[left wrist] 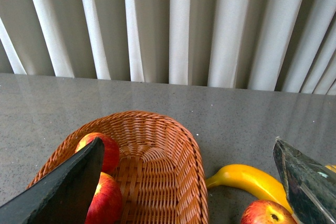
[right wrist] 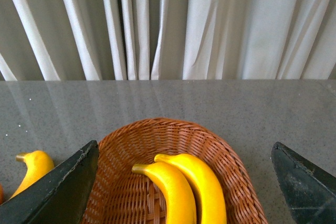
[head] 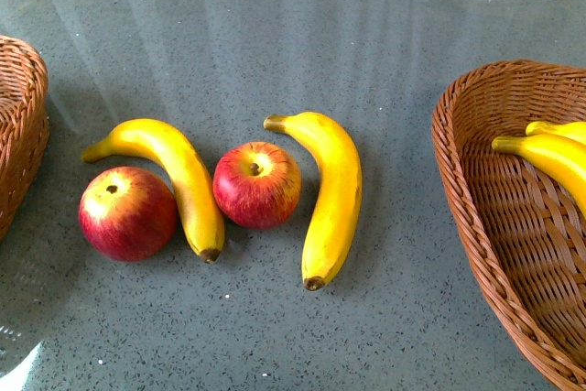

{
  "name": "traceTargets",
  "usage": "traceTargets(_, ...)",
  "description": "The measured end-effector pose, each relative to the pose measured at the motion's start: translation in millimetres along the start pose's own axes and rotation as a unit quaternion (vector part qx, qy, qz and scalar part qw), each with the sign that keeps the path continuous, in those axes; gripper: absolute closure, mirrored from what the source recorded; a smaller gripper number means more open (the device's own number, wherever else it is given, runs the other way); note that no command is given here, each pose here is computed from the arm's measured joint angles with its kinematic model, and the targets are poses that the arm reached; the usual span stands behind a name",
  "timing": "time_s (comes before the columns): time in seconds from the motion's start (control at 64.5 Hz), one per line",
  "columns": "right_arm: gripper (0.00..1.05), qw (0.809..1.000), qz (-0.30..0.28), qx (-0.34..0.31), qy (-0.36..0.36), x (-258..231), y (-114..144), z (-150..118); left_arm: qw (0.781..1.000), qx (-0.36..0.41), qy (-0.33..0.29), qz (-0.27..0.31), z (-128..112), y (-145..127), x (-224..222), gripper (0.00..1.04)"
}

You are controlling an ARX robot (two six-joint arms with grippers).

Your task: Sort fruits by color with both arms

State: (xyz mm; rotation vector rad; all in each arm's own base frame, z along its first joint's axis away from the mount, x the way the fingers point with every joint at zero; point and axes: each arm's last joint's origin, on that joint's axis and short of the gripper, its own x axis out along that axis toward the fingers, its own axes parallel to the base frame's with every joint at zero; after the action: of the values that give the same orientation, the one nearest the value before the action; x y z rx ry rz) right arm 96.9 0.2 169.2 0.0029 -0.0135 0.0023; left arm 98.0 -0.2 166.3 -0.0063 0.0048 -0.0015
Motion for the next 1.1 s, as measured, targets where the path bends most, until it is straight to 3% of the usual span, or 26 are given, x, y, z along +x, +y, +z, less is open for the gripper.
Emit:
traceTargets(0.883, 0.09, 1.000, 0.000, 0.000, 0.000, 0, 0, 0, 1.000, 0.000, 0.000, -0.001, 0, 0, 0, 0.09)
traceTargets(0.914, 0.09, 1.000, 0.000, 0.000, 0.000, 0, 0, 0, 0.999, 0.005, 0.030, -0.020, -1, 0, 0, 0.09)
traceTargets(1.007, 0.09, 1.000, 0.000, 0.000, 0.000, 0, 0, 0, 0.975, -0.009, 0.201, -0.096, 5, -8, 6, 0.09)
traceTargets(1.1, 0.09, 1.000, 0.000, 0.000, 0.000, 0, 0, 0, 0.966, -0.002, 0.231, -0.116, 16, -18, 22, 0.09)
